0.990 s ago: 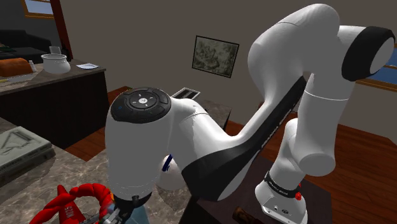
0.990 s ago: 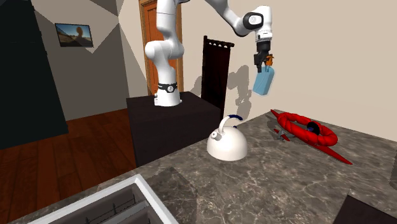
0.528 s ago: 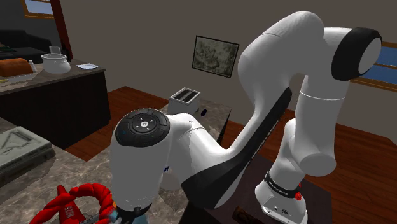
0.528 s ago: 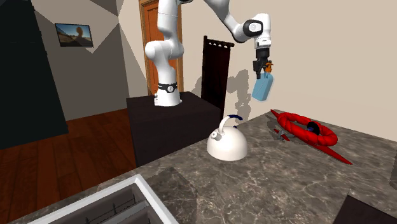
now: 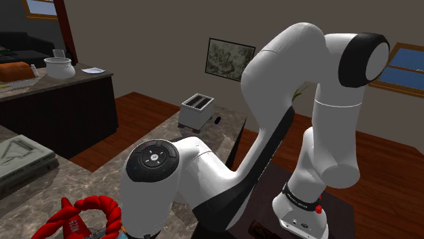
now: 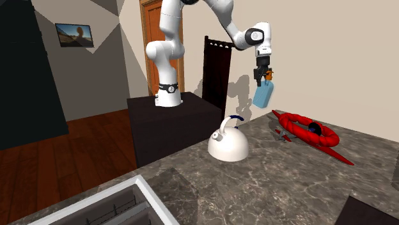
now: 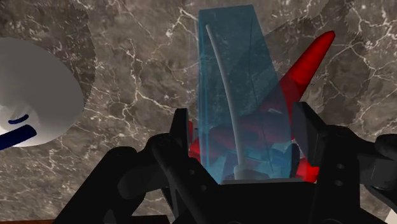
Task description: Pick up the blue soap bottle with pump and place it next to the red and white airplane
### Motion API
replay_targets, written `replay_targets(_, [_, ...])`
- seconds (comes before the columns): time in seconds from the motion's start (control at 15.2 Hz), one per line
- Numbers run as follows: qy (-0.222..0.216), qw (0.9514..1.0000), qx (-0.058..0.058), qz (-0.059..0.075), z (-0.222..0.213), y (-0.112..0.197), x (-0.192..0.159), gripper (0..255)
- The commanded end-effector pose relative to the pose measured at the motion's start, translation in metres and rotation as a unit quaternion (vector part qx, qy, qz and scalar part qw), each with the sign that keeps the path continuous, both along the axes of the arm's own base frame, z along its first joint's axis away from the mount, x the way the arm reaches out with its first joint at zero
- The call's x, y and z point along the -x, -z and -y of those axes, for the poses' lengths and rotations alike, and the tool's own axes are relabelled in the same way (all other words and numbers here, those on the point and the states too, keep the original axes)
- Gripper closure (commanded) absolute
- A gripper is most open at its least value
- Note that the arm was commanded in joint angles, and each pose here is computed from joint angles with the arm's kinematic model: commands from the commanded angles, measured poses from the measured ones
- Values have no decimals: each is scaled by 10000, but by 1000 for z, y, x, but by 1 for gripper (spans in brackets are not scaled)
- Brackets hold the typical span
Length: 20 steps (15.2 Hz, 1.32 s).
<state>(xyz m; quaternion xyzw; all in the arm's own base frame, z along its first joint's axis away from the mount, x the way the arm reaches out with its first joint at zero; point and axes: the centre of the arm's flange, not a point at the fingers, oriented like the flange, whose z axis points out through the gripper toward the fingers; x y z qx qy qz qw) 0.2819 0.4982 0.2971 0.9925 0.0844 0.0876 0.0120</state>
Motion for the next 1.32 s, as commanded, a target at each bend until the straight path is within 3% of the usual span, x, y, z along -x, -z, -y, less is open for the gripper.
replay_targets(0.0, [-1,10000,-2,3,0,11,0,255])
replay_targets(1.25, [-1,10000,-2,3,0,111,0,255])
